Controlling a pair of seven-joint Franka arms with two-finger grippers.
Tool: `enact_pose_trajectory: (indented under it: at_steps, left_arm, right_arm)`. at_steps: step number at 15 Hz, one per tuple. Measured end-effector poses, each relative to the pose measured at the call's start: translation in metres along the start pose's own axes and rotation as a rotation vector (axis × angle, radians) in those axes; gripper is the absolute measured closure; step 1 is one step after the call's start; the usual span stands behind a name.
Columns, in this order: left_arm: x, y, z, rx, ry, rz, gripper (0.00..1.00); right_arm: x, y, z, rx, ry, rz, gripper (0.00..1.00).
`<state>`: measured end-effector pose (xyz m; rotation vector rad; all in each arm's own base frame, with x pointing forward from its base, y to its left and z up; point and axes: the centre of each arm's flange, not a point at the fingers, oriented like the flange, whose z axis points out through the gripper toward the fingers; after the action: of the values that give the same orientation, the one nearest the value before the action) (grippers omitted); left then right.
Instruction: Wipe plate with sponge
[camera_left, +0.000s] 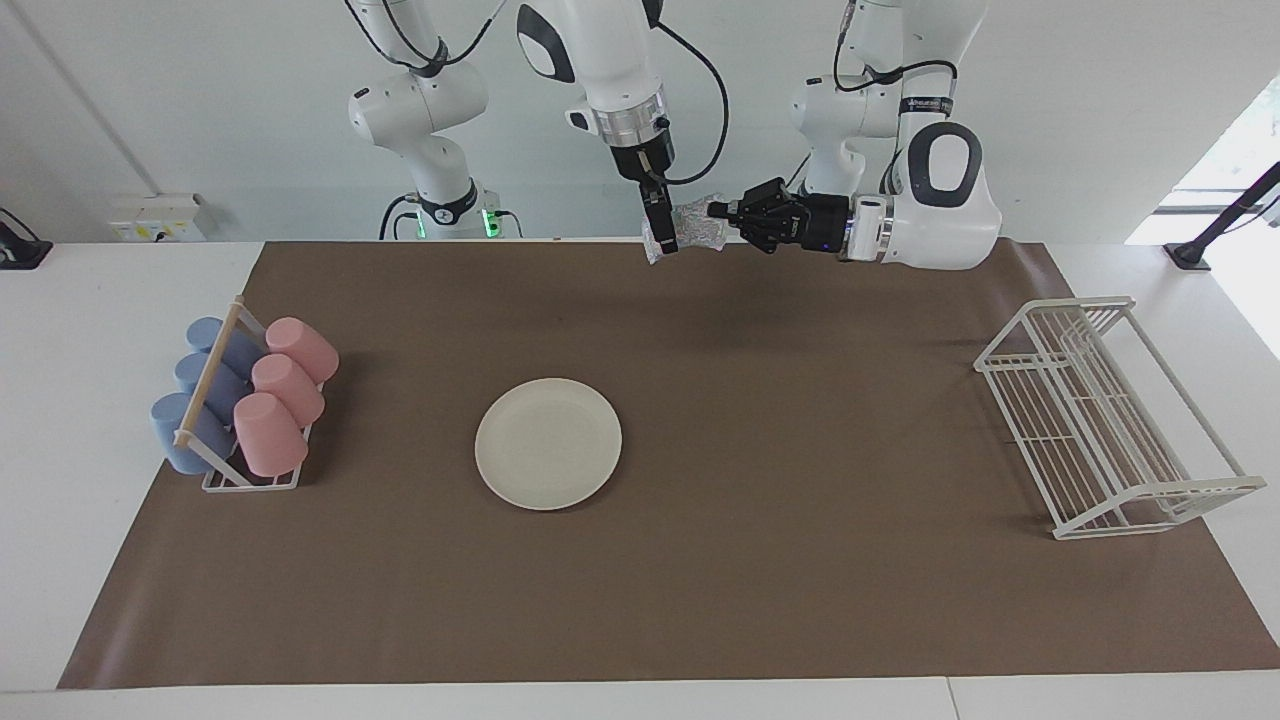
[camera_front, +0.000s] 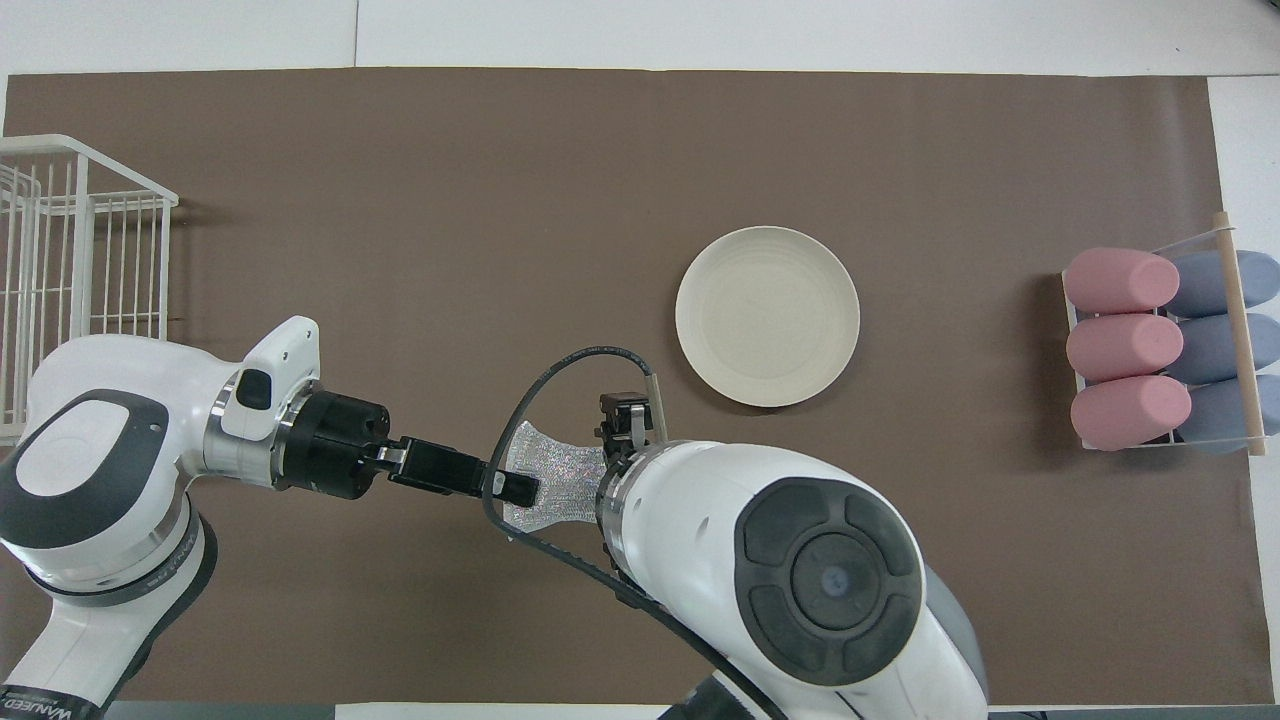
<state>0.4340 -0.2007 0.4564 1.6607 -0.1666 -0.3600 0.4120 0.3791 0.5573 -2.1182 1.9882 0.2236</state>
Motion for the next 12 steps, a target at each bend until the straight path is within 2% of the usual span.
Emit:
enact_pose_trajectory:
  at_steps: [2, 3, 4, 5, 10, 12]
  left_arm:
    - [0.0, 0.0, -0.0002, 0.0, 0.0, 0.0, 0.96]
    - [0.0, 0.0, -0.0003, 0.0, 0.001, 0.0, 0.96]
    - [0.0, 0.0, -0.0004, 0.0, 0.001, 0.0, 0.96]
    - [0.0, 0.0, -0.0004, 0.0, 0.001, 0.0, 0.96]
    - [-0.0001, 0.0001, -0.0004, -0.001, -0.001, 0.0, 0.96]
    - [-0.0002, 0.0001, -0.0003, -0.001, -0.001, 0.0, 0.96]
  right_arm:
    - [0.0, 0.0, 0.0, 0.0, 0.0, 0.0, 0.04]
    - [0.0, 0.0, 0.0, 0.0, 0.0, 0.0, 0.13]
    - [-0.0001, 0.0001, 0.0, 0.0, 0.0, 0.0, 0.3]
    - [-0.0002, 0.0001, 0.0, 0.0, 0.0, 0.0, 0.4]
    - [0.0003, -0.0011, -0.001, -0.012, -0.026, 0.019, 0.86]
    - [0.0003, -0.0011, -0.0011, -0.012, -0.027, 0.019, 0.88]
